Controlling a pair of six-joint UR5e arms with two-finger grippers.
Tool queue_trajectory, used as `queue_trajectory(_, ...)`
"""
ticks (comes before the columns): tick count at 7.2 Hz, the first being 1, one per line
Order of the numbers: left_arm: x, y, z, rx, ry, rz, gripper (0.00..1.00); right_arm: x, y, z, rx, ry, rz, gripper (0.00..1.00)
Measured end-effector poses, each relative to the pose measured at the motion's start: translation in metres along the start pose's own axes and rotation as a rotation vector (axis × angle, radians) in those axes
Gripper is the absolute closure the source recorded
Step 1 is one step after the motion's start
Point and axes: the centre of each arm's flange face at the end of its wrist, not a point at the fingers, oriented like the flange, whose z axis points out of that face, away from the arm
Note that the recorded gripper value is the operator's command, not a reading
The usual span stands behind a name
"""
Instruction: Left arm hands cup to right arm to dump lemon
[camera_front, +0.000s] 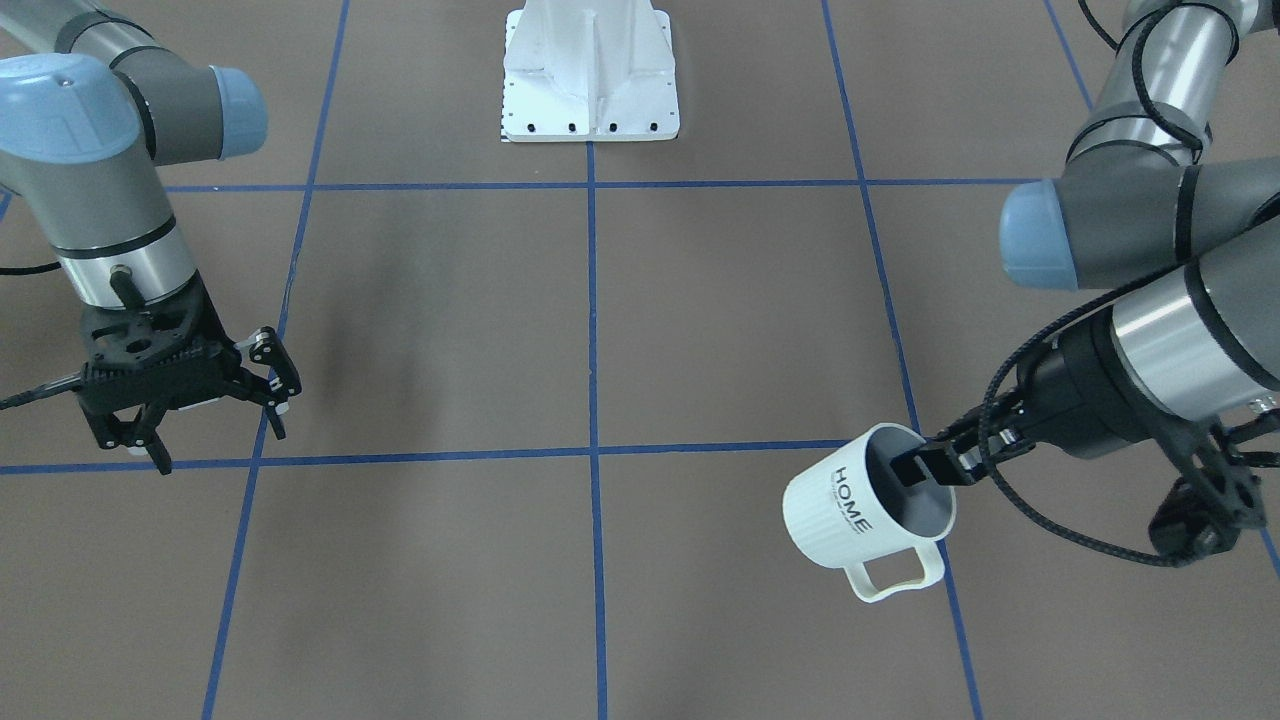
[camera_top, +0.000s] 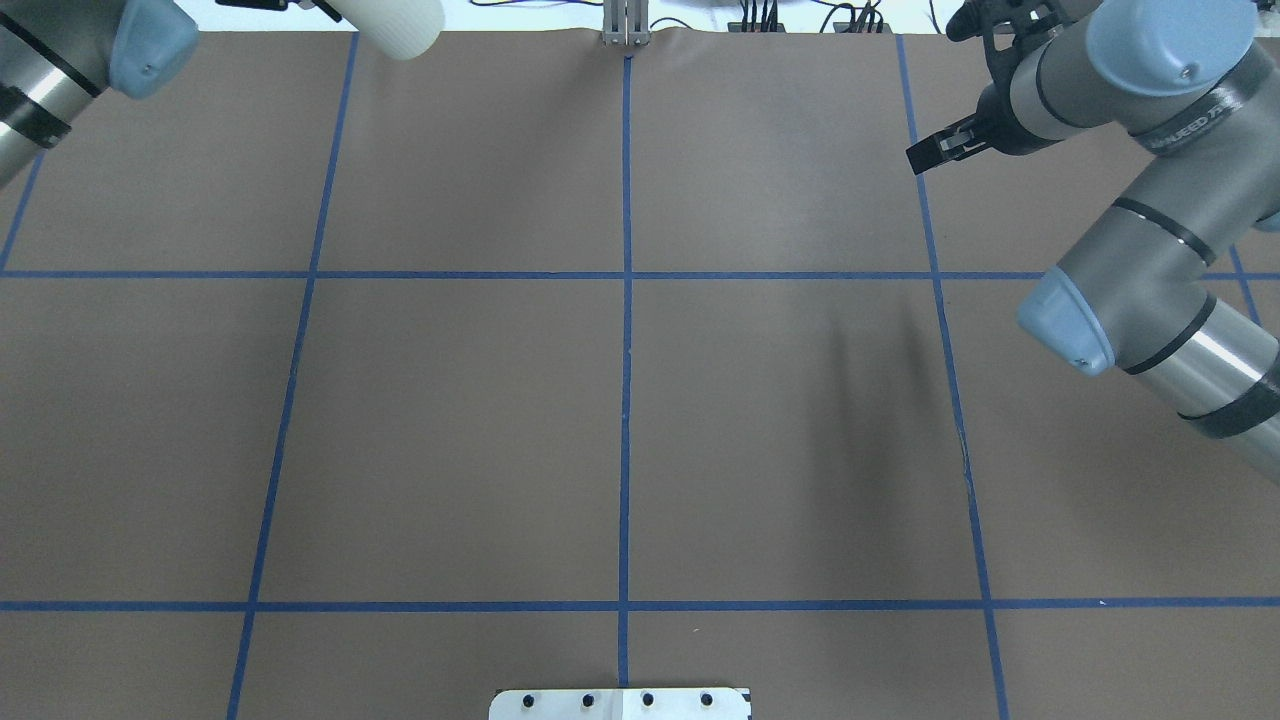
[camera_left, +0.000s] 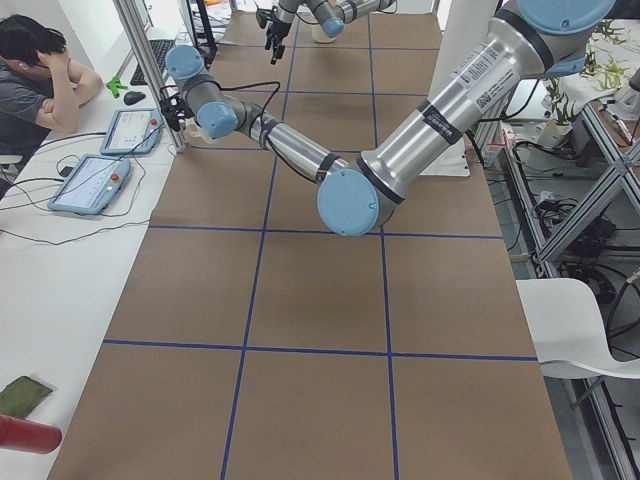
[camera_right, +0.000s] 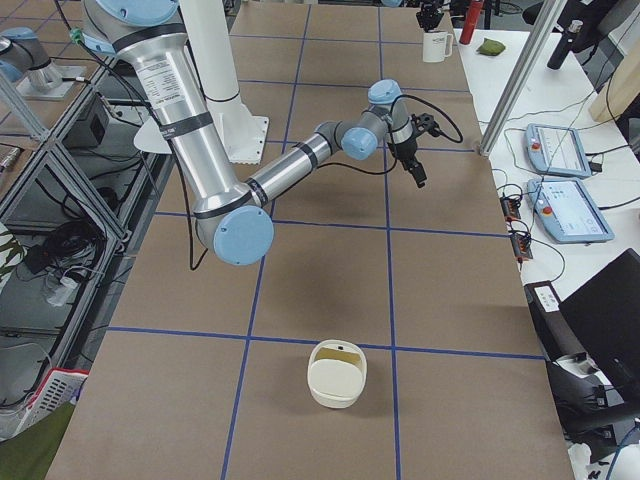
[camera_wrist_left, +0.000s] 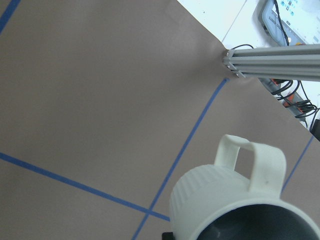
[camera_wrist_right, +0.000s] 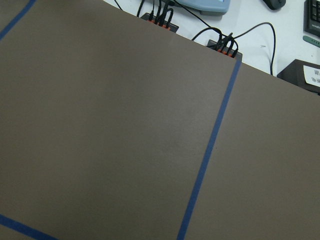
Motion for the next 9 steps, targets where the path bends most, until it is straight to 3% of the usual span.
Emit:
queue_trajectory(2,-0.025,-0.016,-0.004,0.151,-0.138,0.148,1.0,0.038,0.001,-0.007,-0.06,-0.027,0.035,0.0)
queue_trajectory(4,-0.045,-0.014,-0.023,0.195,-0.397,0.307,1.0,0.071,0.006,-0.012,-0.14,-0.036,0.091,0.0)
queue_trajectory(6,-0.128,-0.009,-0.017,0.115,-0.557,0.411,1.0,0.108,0.016,-0.016,-0.223,-0.052,0.095,0.0)
queue_trajectory(7,-0.177,-0.001,-0.013,0.058,-0.583,0.455,1.0,0.125,0.022,-0.018,-0.267,-0.061,0.11,0.0)
queue_trajectory(9,-0.263,0.023,-0.011,-0.056,-0.569,0.487,1.0,0.167,0.044,-0.024,-0.32,-0.101,0.099,0.0)
